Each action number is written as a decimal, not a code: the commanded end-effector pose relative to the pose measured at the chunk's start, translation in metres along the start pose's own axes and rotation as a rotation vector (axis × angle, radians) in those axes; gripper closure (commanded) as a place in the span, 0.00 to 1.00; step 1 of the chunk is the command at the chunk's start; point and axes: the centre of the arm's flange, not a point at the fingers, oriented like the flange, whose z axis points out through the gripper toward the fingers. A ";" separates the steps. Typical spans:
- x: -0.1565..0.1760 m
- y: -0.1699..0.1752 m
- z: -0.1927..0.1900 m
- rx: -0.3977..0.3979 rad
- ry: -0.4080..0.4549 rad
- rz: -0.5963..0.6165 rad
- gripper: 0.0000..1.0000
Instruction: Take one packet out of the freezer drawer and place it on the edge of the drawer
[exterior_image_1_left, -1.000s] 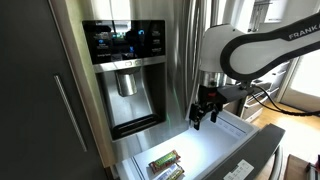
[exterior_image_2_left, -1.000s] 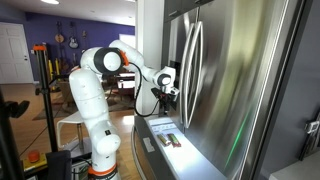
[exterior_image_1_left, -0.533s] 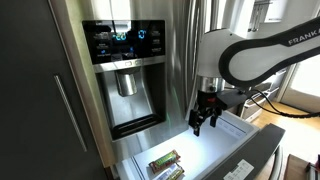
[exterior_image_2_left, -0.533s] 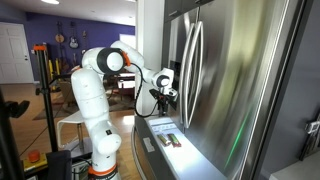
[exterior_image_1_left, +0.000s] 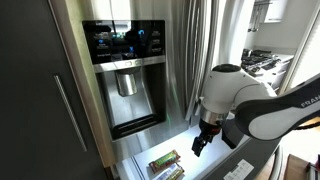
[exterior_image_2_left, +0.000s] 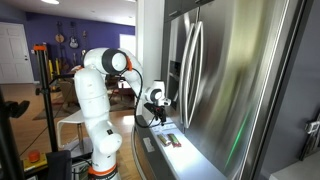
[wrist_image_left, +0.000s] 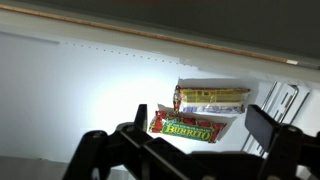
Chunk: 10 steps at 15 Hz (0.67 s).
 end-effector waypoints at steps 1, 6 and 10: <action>-0.003 0.001 0.008 0.001 0.000 -0.002 0.00; 0.003 -0.001 0.000 0.006 0.013 -0.001 0.00; 0.004 0.005 0.046 0.010 -0.006 0.081 0.00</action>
